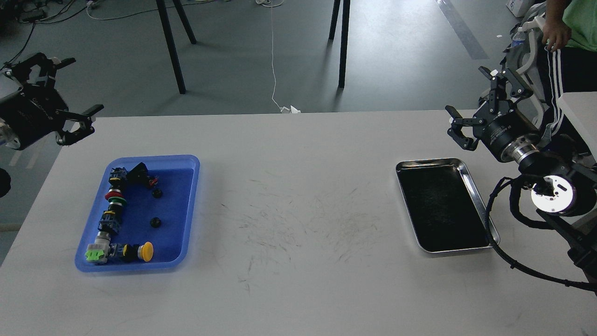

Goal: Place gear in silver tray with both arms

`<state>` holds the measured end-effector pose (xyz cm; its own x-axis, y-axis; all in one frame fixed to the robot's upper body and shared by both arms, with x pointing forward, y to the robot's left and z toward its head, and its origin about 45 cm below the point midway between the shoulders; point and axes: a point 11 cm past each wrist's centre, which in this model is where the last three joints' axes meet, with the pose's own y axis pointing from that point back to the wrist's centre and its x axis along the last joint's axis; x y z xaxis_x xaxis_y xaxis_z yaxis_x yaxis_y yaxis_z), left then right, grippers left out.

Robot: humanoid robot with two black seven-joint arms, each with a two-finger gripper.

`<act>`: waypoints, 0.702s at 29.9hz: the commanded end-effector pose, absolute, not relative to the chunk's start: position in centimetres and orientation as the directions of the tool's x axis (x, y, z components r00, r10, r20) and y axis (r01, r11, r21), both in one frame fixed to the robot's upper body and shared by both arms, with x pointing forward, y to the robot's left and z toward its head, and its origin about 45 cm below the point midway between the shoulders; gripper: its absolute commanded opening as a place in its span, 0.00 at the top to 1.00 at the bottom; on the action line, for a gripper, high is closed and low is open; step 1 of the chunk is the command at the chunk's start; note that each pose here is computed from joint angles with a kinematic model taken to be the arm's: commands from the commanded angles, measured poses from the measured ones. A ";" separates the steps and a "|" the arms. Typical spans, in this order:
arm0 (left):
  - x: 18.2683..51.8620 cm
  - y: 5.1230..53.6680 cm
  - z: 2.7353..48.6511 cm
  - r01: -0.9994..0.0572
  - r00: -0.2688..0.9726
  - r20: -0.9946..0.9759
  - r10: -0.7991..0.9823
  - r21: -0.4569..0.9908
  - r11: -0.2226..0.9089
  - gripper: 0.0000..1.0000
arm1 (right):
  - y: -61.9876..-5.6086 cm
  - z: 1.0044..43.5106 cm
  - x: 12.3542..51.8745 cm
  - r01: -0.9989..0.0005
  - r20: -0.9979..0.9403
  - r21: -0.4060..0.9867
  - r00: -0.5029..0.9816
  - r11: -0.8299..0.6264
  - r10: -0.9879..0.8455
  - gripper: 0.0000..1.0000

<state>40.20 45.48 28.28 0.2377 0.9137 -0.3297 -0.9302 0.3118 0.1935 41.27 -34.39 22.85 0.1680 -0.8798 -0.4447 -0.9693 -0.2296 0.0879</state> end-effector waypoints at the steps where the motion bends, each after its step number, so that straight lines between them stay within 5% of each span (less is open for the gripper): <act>1: 40.1 45.6 28.1 -0.929 0.235 -0.325 0.916 0.203 0.311 0.01 | -34.5 23.0 41.3 -0.970 -0.443 0.086 0.168 -0.229 -0.881 0.01; 12: 39.5 44.4 30.9 -0.901 0.363 -0.093 0.927 0.217 0.375 0.04 | -35.2 23.4 41.2 -0.972 -0.430 0.084 0.162 -0.218 -0.888 0.01; 21: 40.7 44.2 34.8 -0.937 0.337 -0.125 0.933 -0.144 0.319 0.07 | -35.4 22.8 40.7 -0.972 -0.433 0.097 0.153 -0.215 -0.888 0.01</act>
